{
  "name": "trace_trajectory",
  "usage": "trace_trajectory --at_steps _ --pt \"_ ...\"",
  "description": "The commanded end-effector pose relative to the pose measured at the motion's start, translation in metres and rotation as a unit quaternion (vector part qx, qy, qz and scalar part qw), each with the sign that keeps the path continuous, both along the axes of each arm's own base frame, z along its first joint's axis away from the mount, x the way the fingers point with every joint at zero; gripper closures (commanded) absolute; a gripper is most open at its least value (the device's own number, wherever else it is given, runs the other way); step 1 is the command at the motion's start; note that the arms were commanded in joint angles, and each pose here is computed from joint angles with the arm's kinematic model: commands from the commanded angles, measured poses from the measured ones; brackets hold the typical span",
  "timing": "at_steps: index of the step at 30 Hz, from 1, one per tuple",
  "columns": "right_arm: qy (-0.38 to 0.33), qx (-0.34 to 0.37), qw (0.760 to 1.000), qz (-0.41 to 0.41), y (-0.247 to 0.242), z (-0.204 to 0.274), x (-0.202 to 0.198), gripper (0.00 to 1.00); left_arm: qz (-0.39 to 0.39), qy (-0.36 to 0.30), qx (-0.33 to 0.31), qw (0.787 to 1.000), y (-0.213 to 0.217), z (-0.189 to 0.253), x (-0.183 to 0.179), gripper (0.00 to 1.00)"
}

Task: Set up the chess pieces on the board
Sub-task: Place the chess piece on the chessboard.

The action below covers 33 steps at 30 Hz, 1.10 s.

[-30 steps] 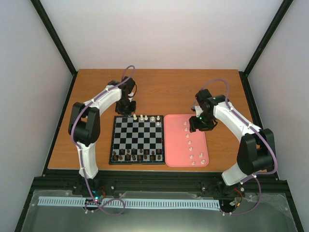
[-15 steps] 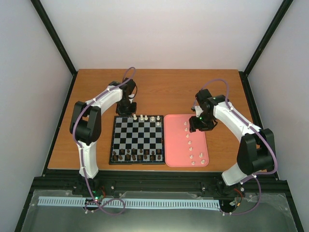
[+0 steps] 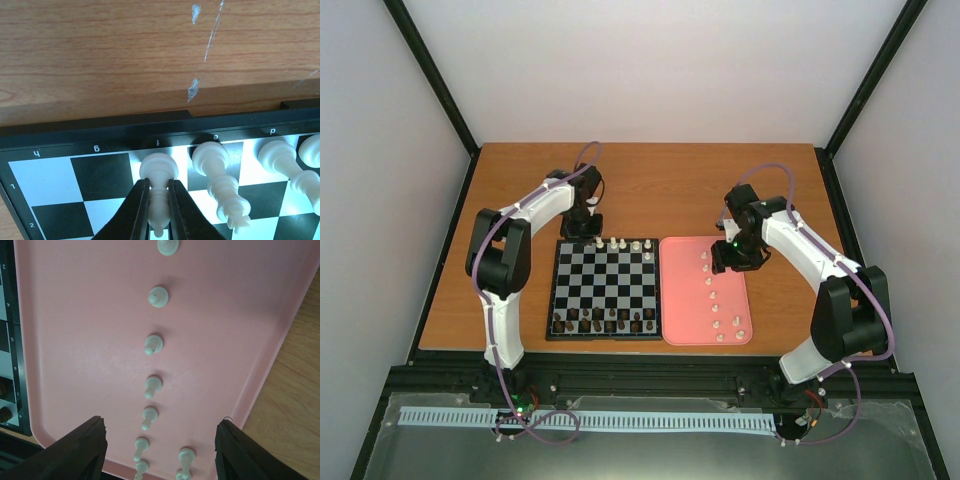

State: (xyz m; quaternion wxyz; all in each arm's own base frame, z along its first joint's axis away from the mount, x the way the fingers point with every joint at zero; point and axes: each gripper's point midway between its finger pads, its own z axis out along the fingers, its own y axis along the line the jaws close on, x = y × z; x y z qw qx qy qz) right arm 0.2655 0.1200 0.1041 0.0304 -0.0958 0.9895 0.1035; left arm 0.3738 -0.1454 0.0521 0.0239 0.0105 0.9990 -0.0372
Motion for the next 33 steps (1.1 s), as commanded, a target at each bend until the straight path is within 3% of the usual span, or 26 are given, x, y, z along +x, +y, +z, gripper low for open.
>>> trace_trajectory --at_steps 1,9,30,33 --pt "-0.003 0.002 1.000 0.001 -0.002 -0.001 0.003 0.40 0.002 0.005 0.002 1.000 0.001 -0.003 0.001 0.90" --pt "0.000 0.002 1.000 0.001 -0.001 -0.002 0.004 0.40 0.003 0.007 0.005 1.000 0.002 -0.005 0.001 0.84" --pt "0.004 0.008 1.000 0.003 0.001 -0.005 0.004 0.40 0.002 0.016 -0.008 1.000 0.002 0.000 -0.012 0.83" --pt "0.004 0.008 1.000 0.004 0.001 -0.004 0.003 0.40 0.001 0.013 -0.009 1.000 0.002 0.007 -0.014 0.79"
